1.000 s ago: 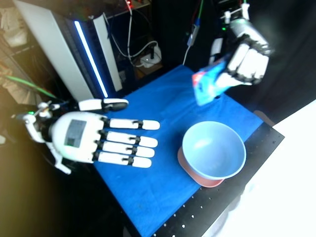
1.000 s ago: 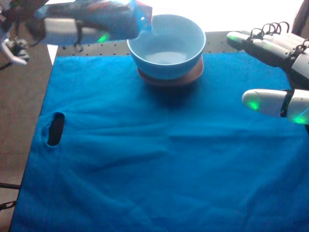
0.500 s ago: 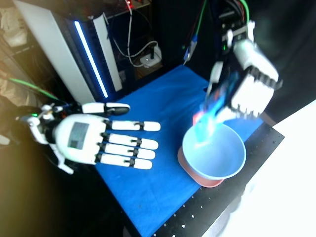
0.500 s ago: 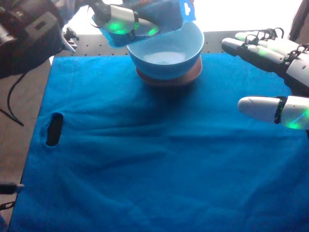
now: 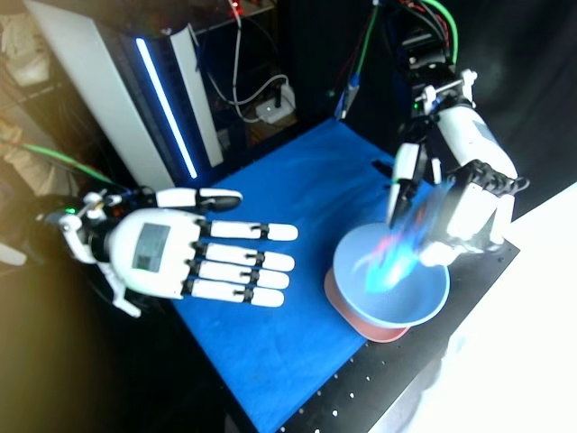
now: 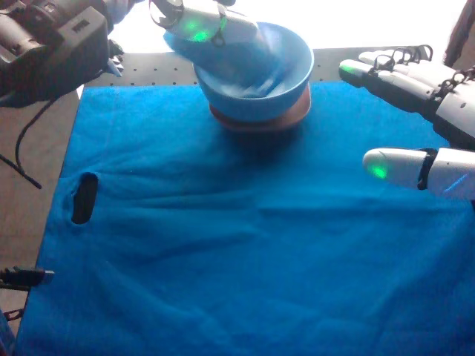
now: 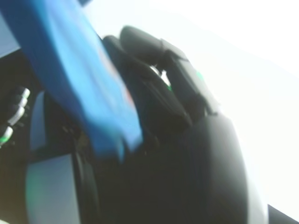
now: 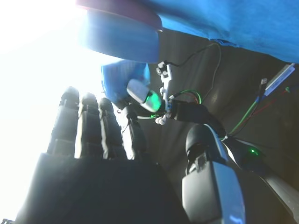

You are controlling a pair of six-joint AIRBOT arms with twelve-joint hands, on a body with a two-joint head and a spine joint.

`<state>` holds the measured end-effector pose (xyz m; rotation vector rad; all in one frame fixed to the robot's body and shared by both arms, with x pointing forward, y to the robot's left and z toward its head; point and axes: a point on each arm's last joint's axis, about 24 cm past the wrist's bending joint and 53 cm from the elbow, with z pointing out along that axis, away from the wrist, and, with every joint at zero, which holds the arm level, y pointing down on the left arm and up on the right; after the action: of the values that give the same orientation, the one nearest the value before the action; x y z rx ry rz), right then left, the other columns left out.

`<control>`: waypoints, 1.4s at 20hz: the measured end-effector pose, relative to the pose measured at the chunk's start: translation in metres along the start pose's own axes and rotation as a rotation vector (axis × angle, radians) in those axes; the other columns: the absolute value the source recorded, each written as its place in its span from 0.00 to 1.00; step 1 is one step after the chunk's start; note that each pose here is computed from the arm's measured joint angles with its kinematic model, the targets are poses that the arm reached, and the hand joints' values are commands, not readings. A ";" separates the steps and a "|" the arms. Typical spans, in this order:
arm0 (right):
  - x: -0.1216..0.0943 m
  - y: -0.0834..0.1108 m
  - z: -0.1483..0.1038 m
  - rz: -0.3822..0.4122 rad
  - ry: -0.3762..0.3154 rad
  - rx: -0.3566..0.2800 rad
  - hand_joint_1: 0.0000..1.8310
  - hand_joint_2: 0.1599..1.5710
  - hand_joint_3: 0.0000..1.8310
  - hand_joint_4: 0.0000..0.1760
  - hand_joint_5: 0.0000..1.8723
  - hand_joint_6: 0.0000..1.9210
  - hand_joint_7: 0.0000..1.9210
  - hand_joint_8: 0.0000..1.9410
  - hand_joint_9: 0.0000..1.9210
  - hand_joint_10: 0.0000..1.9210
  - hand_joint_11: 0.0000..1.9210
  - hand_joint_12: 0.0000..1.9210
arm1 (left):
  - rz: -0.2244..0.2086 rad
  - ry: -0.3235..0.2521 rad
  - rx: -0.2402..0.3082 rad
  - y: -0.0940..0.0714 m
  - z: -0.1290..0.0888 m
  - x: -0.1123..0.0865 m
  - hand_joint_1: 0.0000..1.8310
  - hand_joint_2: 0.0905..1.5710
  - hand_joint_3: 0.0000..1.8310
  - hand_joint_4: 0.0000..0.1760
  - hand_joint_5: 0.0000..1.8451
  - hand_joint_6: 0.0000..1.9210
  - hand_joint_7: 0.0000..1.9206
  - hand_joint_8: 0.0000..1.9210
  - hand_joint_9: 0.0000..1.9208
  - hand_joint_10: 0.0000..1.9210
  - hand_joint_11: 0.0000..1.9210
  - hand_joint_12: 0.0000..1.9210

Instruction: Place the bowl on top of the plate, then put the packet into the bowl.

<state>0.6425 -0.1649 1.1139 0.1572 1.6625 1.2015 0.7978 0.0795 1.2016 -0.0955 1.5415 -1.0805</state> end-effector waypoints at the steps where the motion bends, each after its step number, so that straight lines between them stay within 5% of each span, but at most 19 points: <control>1: 0.000 0.000 0.000 0.001 0.000 0.000 0.06 0.73 0.00 0.76 0.00 0.00 0.00 0.00 0.00 0.00 0.00 0.00 | 0.000 0.001 0.000 0.000 0.000 0.001 0.48 0.55 0.00 0.33 0.33 0.00 0.39 0.00 0.39 0.00 0.19 0.43; 2: 0.000 0.000 0.000 0.000 0.000 0.001 0.06 0.73 0.00 0.76 0.00 0.00 0.00 0.00 0.00 0.00 0.00 0.00 | 0.000 0.001 0.000 0.000 0.000 0.000 0.48 0.55 0.00 0.33 0.33 0.00 0.39 0.00 0.39 0.00 0.19 0.43; 3: 0.000 0.000 0.000 0.001 0.000 0.000 0.06 0.74 0.00 0.79 0.00 0.00 0.00 0.00 0.00 0.00 0.00 0.00 | -0.001 0.000 0.000 0.000 0.000 0.000 0.47 0.54 0.00 0.46 0.29 0.00 0.35 0.00 0.35 0.00 0.14 0.41; 4: 0.000 0.000 0.000 0.001 0.000 0.001 0.07 0.74 0.00 0.77 0.00 0.00 0.00 0.00 0.00 0.00 0.00 0.00 | -0.001 0.001 0.000 0.000 0.000 0.001 0.42 0.53 0.00 0.72 0.22 0.00 0.26 0.00 0.25 0.00 0.02 0.44; 5: 0.001 0.000 0.000 0.002 0.000 0.000 0.07 0.74 0.00 0.77 0.00 0.00 0.00 0.00 0.00 0.00 0.00 0.00 | 0.000 0.001 0.000 0.000 0.000 0.000 0.42 0.53 0.00 0.72 0.22 0.00 0.26 0.00 0.25 0.00 0.02 0.44; 6: 0.001 0.000 0.000 0.000 0.002 -0.001 0.06 0.74 0.00 0.72 0.00 0.00 0.00 0.00 0.00 0.00 0.00 0.00 | -0.001 0.002 0.003 -0.002 -0.003 -0.001 0.35 0.52 0.00 0.97 0.11 0.00 0.12 0.00 0.13 0.00 0.00 0.31; 7: 0.001 0.000 0.000 0.000 0.002 -0.001 0.06 0.74 0.00 0.72 0.00 0.00 0.00 0.00 0.00 0.00 0.00 0.00 | -0.003 0.003 0.005 -0.002 -0.005 -0.001 0.35 0.52 0.00 0.97 0.11 0.00 0.12 0.00 0.13 0.00 0.00 0.31; 9: 0.000 0.000 0.000 0.002 0.000 0.000 0.06 0.73 0.00 0.78 0.00 0.00 0.00 0.00 0.00 0.00 0.00 0.00 | 0.008 -0.006 0.017 -0.004 -0.016 -0.008 0.33 0.50 0.00 1.00 0.04 0.01 0.01 0.00 0.02 0.00 0.00 0.12; 11: 0.000 0.000 0.000 0.001 -0.001 0.001 0.06 0.74 0.00 0.79 0.00 0.00 0.00 0.00 0.00 0.00 0.00 0.00 | 0.044 -0.021 0.020 -0.001 -0.032 -0.018 0.31 0.48 0.00 1.00 0.00 0.00 0.00 0.00 0.00 0.00 0.00 0.04; 12: -0.001 0.001 -0.001 0.001 0.000 0.001 0.06 0.74 0.00 0.72 0.00 0.00 0.00 0.00 0.00 0.00 0.00 0.00 | 0.051 -0.025 0.018 0.001 -0.040 -0.023 0.33 0.49 0.00 1.00 0.00 0.00 0.00 0.00 0.00 0.00 0.00 0.01; 14: 0.000 0.002 -0.002 0.002 0.001 0.001 0.08 0.72 0.00 0.89 0.00 0.00 0.00 0.00 0.00 0.00 0.00 0.00 | 0.059 -0.034 0.019 0.004 -0.058 -0.033 0.32 0.49 0.00 1.00 0.00 0.00 0.00 0.00 0.00 0.00 0.00 0.00; 18: 0.002 -0.002 -0.008 0.008 0.006 0.012 0.11 0.71 0.00 0.97 0.00 0.00 0.00 0.00 0.00 0.00 0.00 0.00 | 0.089 -0.023 0.041 0.004 -0.099 -0.038 0.29 0.48 0.00 1.00 0.00 0.00 0.00 0.00 0.00 0.00 0.00 0.00; 19: -0.001 -0.005 -0.015 0.024 -0.014 0.022 0.08 0.72 0.00 0.83 0.00 0.00 0.00 0.00 0.00 0.00 0.00 0.00 | 0.088 -0.015 0.030 0.009 -0.112 -0.033 0.30 0.46 0.00 1.00 0.00 0.00 0.00 0.00 0.00 0.00 0.00 0.00; 20: -0.006 -0.009 -0.027 0.029 -0.031 0.040 0.02 0.72 0.00 0.52 0.00 0.00 0.00 0.00 0.00 0.00 0.00 0.00 | 0.084 0.003 0.016 0.015 -0.124 -0.025 0.31 0.47 0.00 1.00 0.00 0.00 0.00 0.00 0.00 0.00 0.00 0.00; 21: -0.007 -0.011 -0.030 0.031 -0.035 0.046 0.02 0.72 0.00 0.52 0.00 0.00 0.00 0.00 0.00 0.00 0.00 0.00 | 0.082 0.008 0.008 0.017 -0.127 -0.023 0.31 0.47 0.00 1.00 0.00 0.00 0.00 0.00 0.00 0.00 0.00 0.00; 22: -0.016 -0.014 -0.043 0.034 -0.060 0.068 0.00 0.72 0.00 0.38 0.00 0.00 0.00 0.00 0.00 0.00 0.00 0.00 | 0.073 0.025 -0.011 0.023 -0.139 -0.017 0.30 0.47 0.00 1.00 0.00 0.00 0.00 0.00 0.00 0.00 0.00 0.00; 23: -0.023 -0.016 -0.051 0.039 -0.085 0.079 0.04 0.73 0.00 0.35 0.00 0.00 0.00 0.00 0.00 0.00 0.00 0.00 | 0.064 0.034 -0.019 0.025 -0.148 -0.013 0.28 0.47 0.00 1.00 0.00 0.00 0.00 0.00 0.00 0.00 0.00 0.00; 24: -0.032 -0.015 -0.057 0.043 -0.119 0.081 0.03 0.72 0.00 0.58 0.00 0.00 0.00 0.00 0.00 0.00 0.00 0.00 | 0.044 0.026 -0.019 0.025 -0.159 -0.012 0.32 0.48 0.00 0.95 0.00 0.00 0.00 0.00 0.00 0.00 0.00 0.00; 28: -0.045 -0.009 -0.081 0.046 -0.178 0.077 0.06 0.74 0.00 0.66 0.00 0.00 0.00 0.00 0.00 0.00 0.00 0.00 | -0.053 -0.024 -0.044 0.033 -0.205 0.000 0.37 0.44 0.00 1.00 0.00 0.00 0.00 0.00 0.00 0.00 0.00 0.00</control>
<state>0.6041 -0.2471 1.1338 0.3421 1.5564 1.1244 0.6468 0.2139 1.1550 -0.1801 1.5487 -1.0831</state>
